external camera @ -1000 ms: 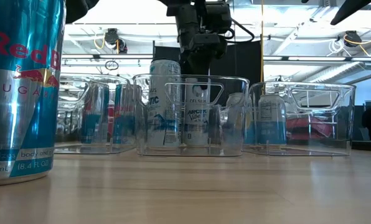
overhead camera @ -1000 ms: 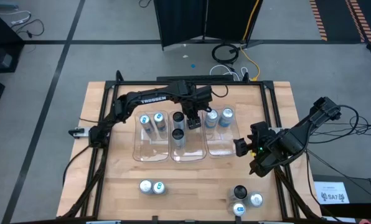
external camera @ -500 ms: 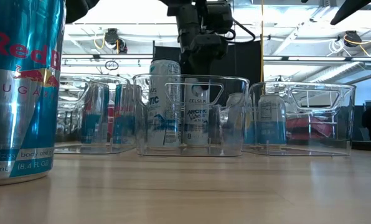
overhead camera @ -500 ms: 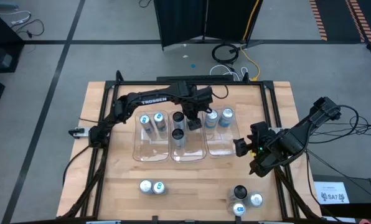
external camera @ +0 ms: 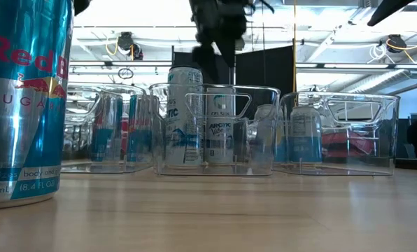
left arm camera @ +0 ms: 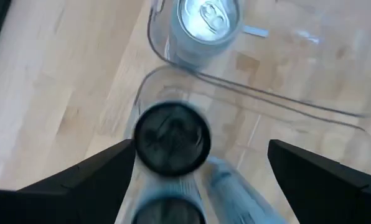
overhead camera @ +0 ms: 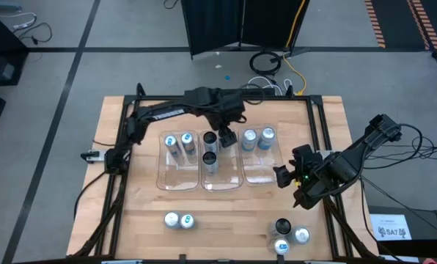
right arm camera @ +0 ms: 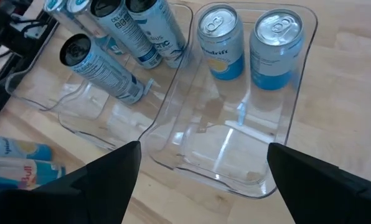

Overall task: Sort soda cans
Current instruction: Put the left blue soda can into the left transparent bin

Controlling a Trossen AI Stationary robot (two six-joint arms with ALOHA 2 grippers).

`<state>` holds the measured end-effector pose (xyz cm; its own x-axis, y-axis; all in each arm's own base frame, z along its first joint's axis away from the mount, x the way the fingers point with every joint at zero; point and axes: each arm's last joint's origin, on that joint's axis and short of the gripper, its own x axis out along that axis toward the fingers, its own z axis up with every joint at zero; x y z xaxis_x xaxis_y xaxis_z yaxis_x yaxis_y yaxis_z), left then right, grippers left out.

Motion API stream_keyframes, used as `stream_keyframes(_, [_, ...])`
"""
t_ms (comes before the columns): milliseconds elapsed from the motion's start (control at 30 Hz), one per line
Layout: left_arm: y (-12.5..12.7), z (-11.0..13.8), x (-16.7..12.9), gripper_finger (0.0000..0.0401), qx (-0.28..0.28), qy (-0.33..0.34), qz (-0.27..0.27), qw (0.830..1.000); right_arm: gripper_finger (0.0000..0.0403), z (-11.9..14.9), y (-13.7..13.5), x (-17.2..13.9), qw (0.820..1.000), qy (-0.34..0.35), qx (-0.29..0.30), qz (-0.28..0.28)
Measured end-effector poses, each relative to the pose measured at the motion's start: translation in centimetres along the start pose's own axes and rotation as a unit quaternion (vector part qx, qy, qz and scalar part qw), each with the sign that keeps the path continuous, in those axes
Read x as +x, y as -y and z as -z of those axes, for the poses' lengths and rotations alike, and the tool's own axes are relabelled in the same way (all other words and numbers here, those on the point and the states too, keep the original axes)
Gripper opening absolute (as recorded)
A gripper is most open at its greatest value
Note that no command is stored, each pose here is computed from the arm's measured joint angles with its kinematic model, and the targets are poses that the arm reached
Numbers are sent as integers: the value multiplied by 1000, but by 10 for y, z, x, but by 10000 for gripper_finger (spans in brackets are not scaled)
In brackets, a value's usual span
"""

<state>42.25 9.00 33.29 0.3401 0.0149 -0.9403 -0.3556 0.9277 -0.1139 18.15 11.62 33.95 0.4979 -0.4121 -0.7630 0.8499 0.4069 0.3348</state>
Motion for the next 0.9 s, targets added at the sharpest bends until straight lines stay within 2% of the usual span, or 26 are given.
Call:
stream_keyframes(200, [11, 22, -54, 375, -63, 19, 9, 998, 341, 0, 0, 0, 1000, 0, -22, 0])
stream_keyframes(267, [21, 36, -68, 375, -71, 2, 5, 997, 341, 0, 0, 0, 1000, 0, -31, 0])
stream_keyframes(400, [55, 58, -89, 375, -75, 29, -27, 996, 341, 0, 0, 0, 999, 0, -47, -2])
stream_keyframes(500, [86, 78, -102, 375, -58, 58, -47, 996, 341, 1, -1, 0, 998, 0, -57, -3])
stream_keyframes(667, [138, 114, -103, 375, -14, 73, -67, 995, 341, 5, -6, 3, 998, 0, -65, -7])
stream_keyframes(900, [176, 145, -109, 375, -47, 113, -72, 990, 341, 14, -21, 10, 998, -5, -55, -38])
